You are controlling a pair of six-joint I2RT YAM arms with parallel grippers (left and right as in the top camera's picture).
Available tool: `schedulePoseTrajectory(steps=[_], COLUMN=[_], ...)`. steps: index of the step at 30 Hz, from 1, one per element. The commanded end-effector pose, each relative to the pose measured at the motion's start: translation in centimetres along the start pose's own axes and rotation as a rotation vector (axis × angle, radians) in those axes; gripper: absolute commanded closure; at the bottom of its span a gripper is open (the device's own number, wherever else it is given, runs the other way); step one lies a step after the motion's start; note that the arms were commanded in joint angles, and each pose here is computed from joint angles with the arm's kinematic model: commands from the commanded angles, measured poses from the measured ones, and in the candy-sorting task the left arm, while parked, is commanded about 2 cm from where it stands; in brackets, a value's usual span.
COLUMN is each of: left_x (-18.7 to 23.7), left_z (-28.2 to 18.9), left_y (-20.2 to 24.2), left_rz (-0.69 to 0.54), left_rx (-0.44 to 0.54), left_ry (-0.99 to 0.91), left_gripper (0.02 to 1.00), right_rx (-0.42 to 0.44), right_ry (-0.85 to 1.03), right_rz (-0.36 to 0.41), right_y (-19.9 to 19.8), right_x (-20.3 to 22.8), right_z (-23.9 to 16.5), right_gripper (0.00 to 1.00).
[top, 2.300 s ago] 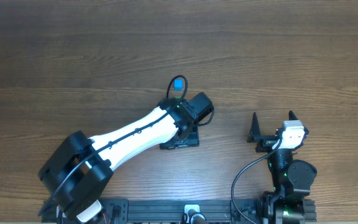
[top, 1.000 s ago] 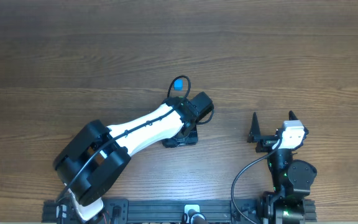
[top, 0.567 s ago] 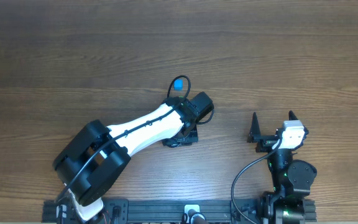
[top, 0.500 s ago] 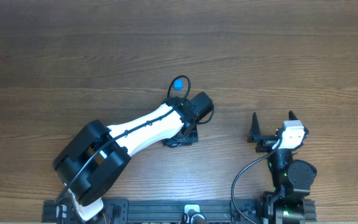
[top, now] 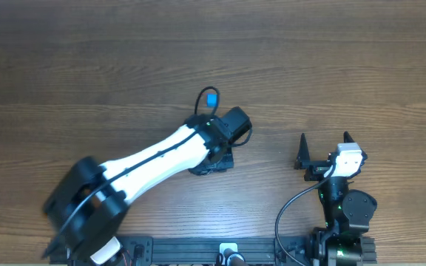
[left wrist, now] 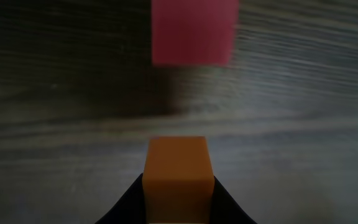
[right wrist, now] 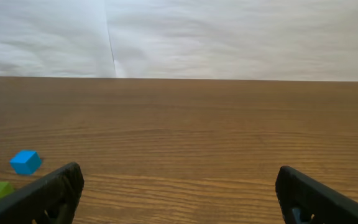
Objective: Stack Cubes
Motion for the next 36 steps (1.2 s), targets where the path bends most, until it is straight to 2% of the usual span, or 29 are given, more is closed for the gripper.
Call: schedulePoseTrajectory(steps=[1, 11, 14, 25, 36], left_x=[-0.6, -4.4, -5.2, -6.2, -5.9], left_z=[-3.3, -7.9, -7.3, -3.6, -3.3], left_y=[0.3, -0.3, -0.2, -1.7, -1.8], left_rz=[-0.015, -0.002, -0.021, 0.026, 0.071], left_rx=[0.034, 0.098, 0.096, 0.076, 0.061], left_ry=[-0.063, -0.129, -0.112, -0.080, -0.072], left_gripper=[0.919, 0.925, 0.930, 0.932, 0.932], right_rx=[0.000, 0.000, 0.000, 0.000, 0.000], right_ry=[0.003, 0.003, 0.003, 0.003, 0.003], right_rz=[0.003, 0.003, 0.003, 0.003, 0.003], right_y=[0.1, 0.1, 0.1, 0.1, 0.1], right_x=[0.2, 0.2, 0.2, 0.2, 0.2], right_z=[0.0, 0.0, 0.0, 0.0, 0.0], right_gripper=[0.009, 0.007, 0.009, 0.007, 0.009])
Point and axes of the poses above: each gripper's point midway between its finger pads, its own z axis out along the fingers, its own y axis along the line the jaws close on, x = y × z, the point moved 8 cm from there along -z, back along the fingers, and after that the axes turned 8 degrees about -z, right-handed, at the moved point
